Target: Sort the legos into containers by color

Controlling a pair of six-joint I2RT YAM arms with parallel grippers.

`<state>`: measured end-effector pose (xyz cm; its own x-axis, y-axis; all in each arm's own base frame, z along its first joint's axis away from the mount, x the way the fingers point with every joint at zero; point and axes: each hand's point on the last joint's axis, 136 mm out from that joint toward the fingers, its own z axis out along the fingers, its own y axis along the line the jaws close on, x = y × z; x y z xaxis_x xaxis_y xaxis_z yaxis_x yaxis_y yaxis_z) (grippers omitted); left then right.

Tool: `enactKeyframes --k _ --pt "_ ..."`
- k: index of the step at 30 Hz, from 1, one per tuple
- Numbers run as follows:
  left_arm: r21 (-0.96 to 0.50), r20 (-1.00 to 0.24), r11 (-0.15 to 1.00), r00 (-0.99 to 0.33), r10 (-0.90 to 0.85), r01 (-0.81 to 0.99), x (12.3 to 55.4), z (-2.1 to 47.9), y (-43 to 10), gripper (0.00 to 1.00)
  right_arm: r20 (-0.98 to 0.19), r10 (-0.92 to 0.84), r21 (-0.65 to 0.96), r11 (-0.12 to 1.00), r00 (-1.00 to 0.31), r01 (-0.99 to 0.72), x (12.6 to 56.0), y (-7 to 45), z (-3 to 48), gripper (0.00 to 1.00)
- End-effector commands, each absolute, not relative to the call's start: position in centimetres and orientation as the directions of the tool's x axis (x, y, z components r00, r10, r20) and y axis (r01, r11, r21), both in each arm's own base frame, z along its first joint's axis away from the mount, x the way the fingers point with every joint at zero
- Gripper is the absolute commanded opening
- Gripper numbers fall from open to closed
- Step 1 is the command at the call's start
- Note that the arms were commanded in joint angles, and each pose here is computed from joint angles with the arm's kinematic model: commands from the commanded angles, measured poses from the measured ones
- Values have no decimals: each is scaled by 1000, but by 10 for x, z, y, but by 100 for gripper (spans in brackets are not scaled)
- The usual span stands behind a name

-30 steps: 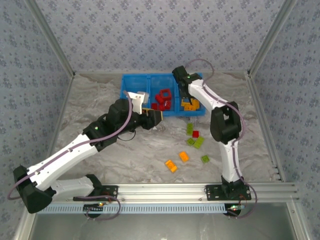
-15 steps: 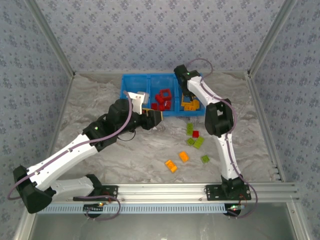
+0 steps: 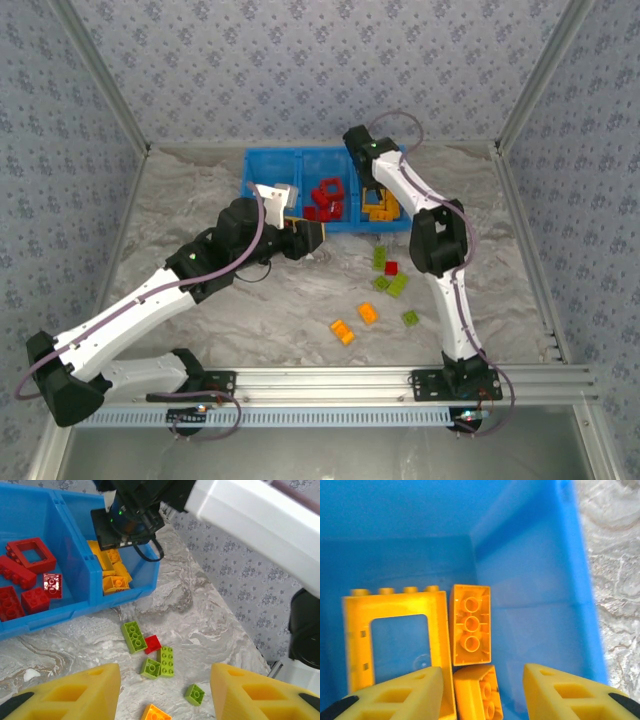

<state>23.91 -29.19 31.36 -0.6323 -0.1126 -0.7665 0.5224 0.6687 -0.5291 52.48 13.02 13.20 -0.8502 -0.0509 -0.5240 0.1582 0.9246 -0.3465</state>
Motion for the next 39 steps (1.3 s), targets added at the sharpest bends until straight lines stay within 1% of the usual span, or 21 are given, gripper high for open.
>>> enactKeyframes --k 1,6,7,10,14,16,17,20,21,23,26,29,33,35,37,39 --pt "-538 -758 668 -642 -117 513 237 310 -292 50 -668 -7 -251 944 -744 216 513 134 229 48" --pt "-549 -692 711 -717 -90 441 242 282 -299 51 -758 48 -135 964 -650 229 475 129 298 46" --pt "-547 -678 717 -731 -78 432 243 275 -303 52 -781 65 -91 972 -621 217 462 128 314 46" --pt "-535 -637 743 -769 -41 403 247 248 -323 54 -807 90 9 990 -583 140 417 128 329 48" --pt "-490 -612 781 -791 9 388 254 215 -362 54 -817 129 205 976 -563 -74 340 138 322 53" --pt "-452 -587 816 -809 32 360 260 193 -379 55 -811 139 267 952 -568 -147 299 136 313 54" --pt "-434 -574 831 -818 42 347 264 182 -389 56 -802 141 283 945 -581 -162 277 132 302 54" --pt "-355 -536 887 -842 64 294 279 150 -405 60 -803 187 357 912 -566 -204 221 116 301 61" --pt "-320 -521 907 -851 72 272 284 136 -409 62 -803 204 388 893 -561 -230 205 113 302 63" --pt "-293 -494 922 -866 81 254 293 119 -421 65 -797 233 433 864 -557 -258 182 106 303 66" --pt "-286 -484 925 -871 87 252 302 103 -441 68 -778 241 464 843 -580 -271 163 102 298 67" --pt "-219 -479 947 -872 107 236 313 90 -446 72 -762 229 469 840 -605 -273 159 104 293 67" --pt "-176 -479 956 -869 126 236 322 78 -454 73 -763 240 484 827 -601 -285 163 110 297 67" --pt "-181 -494 954 -861 121 237 329 80 -461 73 -757 244 492 824 -606 -283 166 112 296 66" --pt "-137 -474 966 -870 132 221 330 70 -457 73 -751 247 498 820 -613 -281 167 114 295 66" --pt "-125 -465 968 -875 135 216 332 64 -457 72 -751 255 506 815 -609 -281 168 115 296 66"
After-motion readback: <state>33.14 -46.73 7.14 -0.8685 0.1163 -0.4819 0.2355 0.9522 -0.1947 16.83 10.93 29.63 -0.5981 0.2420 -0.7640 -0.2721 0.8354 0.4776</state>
